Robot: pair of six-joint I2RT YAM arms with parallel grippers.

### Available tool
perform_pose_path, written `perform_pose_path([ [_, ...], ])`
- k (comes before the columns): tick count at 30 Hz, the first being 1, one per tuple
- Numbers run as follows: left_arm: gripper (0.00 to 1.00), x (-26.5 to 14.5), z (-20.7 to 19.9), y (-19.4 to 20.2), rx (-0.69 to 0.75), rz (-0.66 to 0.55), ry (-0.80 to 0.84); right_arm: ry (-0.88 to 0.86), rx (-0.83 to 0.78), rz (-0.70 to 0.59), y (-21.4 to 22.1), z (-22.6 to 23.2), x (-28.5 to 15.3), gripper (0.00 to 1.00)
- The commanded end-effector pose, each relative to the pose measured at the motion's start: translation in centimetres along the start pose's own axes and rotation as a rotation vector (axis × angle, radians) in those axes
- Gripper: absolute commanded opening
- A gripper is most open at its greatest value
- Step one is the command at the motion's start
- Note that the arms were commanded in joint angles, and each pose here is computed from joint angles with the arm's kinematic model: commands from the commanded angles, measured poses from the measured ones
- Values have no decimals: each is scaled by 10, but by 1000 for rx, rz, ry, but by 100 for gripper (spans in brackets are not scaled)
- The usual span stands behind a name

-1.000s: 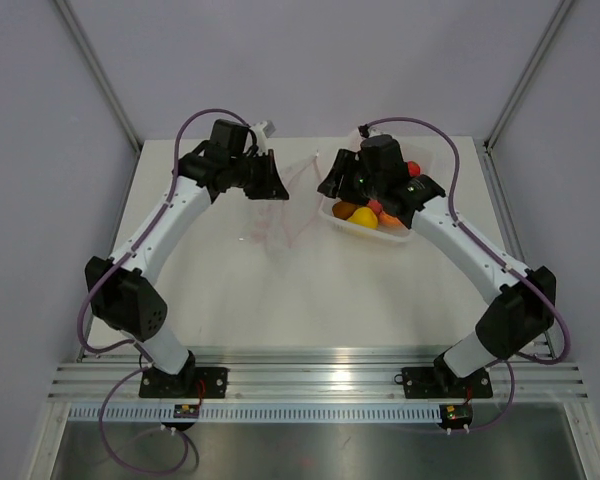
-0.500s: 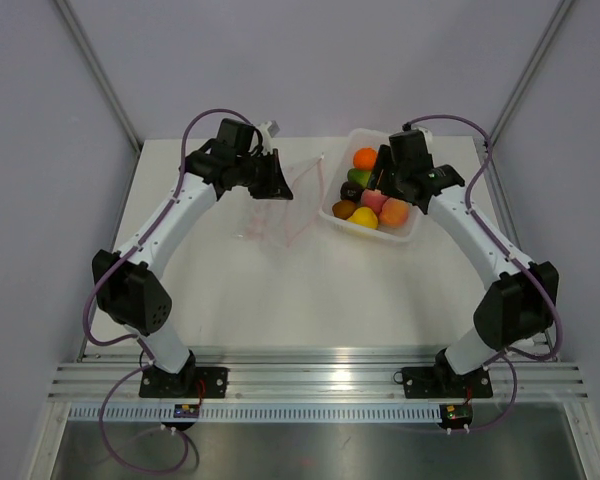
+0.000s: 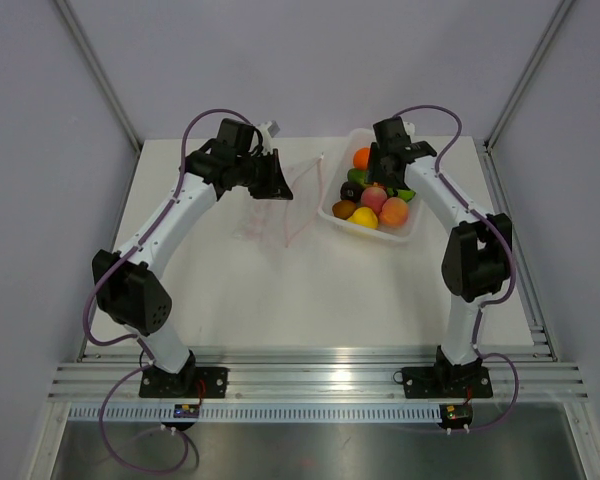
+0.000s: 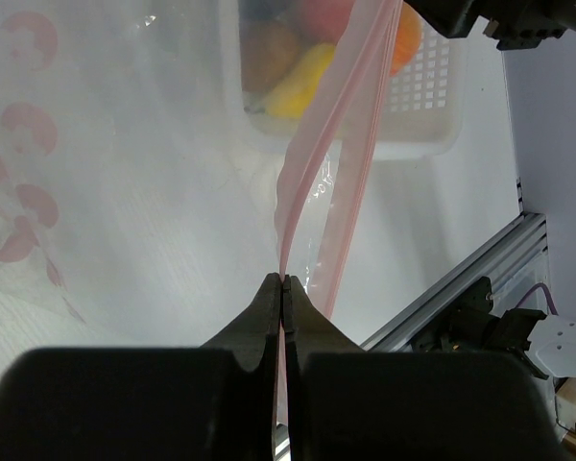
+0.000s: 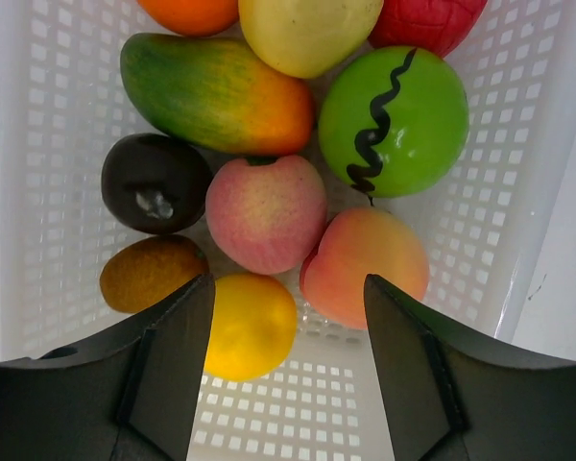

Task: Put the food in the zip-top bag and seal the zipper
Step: Pick up the fake fruit from the bin.

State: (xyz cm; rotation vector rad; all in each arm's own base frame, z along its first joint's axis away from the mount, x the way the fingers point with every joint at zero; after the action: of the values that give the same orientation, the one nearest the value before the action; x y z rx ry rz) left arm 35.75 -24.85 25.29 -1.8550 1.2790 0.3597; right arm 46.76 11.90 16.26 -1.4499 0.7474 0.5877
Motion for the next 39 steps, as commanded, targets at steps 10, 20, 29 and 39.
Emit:
perform_pose_path([
  [10,0,-8,-12,-11,30,-49,29,-104,-63,23,-19,5,23,71],
  [20,0,-9,-13,-12,33,-50,29,-152,-109,133,8,19,59,75],
  [29,0,-9,-12,-12,34,-50,27,-206,-137,210,26,30,77,79],
  [39,0,-7,-10,-9,30,-44,25,-230,-94,85,-10,31,41,44],
])
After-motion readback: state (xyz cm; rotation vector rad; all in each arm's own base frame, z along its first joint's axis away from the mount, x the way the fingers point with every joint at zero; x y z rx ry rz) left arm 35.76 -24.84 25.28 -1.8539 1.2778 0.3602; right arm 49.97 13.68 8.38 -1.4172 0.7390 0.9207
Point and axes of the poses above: each gripper's point midway between its finger pads, its own x axis out along the fingers, its own z axis along the line the jaws close on, y = z × x, the point moved 1 cm from there along -x, back along the fingers, and after that the axes turned 7 degrees about -x, right-handed, at the moved point
